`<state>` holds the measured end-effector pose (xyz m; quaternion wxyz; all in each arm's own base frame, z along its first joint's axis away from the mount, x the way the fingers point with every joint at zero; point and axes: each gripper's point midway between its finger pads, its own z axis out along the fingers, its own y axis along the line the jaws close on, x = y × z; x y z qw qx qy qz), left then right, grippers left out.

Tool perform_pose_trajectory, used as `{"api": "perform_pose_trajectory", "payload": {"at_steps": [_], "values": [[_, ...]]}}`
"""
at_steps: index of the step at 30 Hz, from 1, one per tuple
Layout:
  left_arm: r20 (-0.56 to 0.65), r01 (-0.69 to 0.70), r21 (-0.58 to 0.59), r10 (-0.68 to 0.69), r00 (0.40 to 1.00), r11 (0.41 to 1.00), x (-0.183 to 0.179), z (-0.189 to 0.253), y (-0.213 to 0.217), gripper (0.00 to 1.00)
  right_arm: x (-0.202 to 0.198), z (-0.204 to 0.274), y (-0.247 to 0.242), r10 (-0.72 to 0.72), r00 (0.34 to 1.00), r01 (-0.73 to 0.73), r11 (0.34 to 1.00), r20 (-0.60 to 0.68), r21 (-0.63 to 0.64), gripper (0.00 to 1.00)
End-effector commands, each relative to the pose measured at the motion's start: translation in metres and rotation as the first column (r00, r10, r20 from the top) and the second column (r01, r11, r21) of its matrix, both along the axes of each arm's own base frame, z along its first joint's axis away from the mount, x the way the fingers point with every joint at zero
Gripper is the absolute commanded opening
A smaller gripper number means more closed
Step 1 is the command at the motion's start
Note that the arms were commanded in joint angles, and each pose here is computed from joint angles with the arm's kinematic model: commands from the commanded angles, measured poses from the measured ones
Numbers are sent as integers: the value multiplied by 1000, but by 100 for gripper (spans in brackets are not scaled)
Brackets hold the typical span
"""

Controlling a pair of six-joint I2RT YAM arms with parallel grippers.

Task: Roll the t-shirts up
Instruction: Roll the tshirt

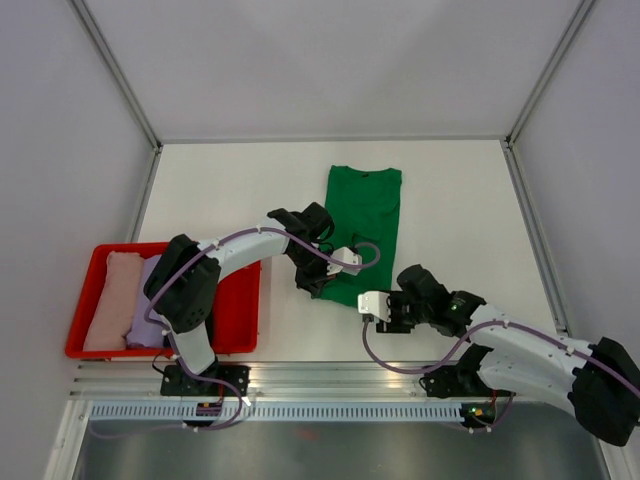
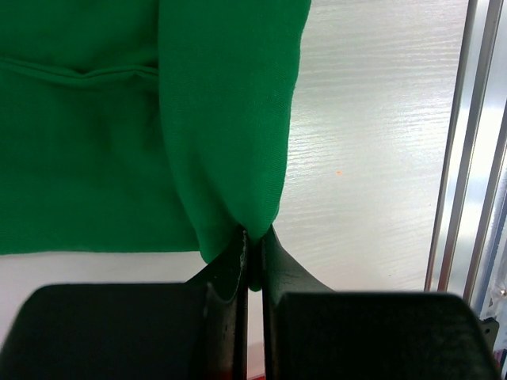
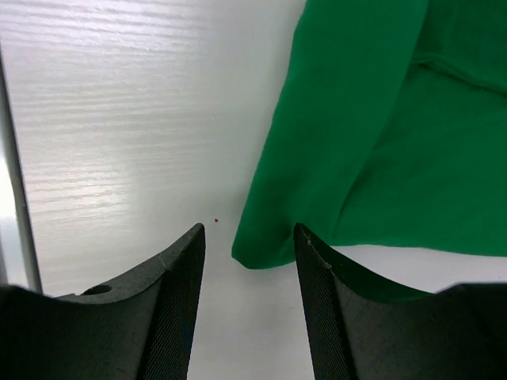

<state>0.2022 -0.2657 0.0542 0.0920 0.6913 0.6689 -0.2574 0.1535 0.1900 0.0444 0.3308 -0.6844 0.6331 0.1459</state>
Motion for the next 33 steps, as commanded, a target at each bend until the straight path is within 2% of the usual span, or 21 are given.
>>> {"api": "perform_pose_trajectory", "payload": {"at_steps": [1,3,6,7,9,10,11,17,21,28,33], "values": [[-15,35,-22,-36,999,999,-3,2,-2,2,19,-3,2,-6,996,9,1000,85,-30,56],[-15,31,-22,-32,999,999,-2,2,-2,2,21,-11,1,-9,997,13,998,70,-60,56],[-15,36,-20,-37,999,999,-3,1,-1,2,29,-15,-5,-79,994,86,992,70,-93,45],[-12,41,-18,-41,999,999,-3,1,-1,2,28,-16,-5,-82,995,88,992,64,-95,32],[-9,58,-7,-58,998,998,-5,-1,3,2,20,-20,-4,-46,998,49,994,31,-102,15],[-9,64,-4,-64,998,998,-5,-3,5,2,17,-20,-4,-32,999,34,994,20,-106,3],[-8,74,6,-74,997,997,-6,-4,7,2,13,-21,-7,-24,1000,23,992,-2,-124,0],[-57,188,46,-186,981,981,-26,-2,28,2,-10,-1,-8,103,984,-121,986,-148,-118,0],[-134,280,54,-271,953,959,-46,1,44,2,-19,12,-8,143,963,-159,986,-230,-53,1],[-193,225,35,-214,958,974,-36,2,36,5,-2,10,-1,80,957,-83,997,-279,1,0],[-236,194,50,-177,955,980,-27,-3,36,8,25,12,1,-23,957,34,999,-290,34,0]]}}
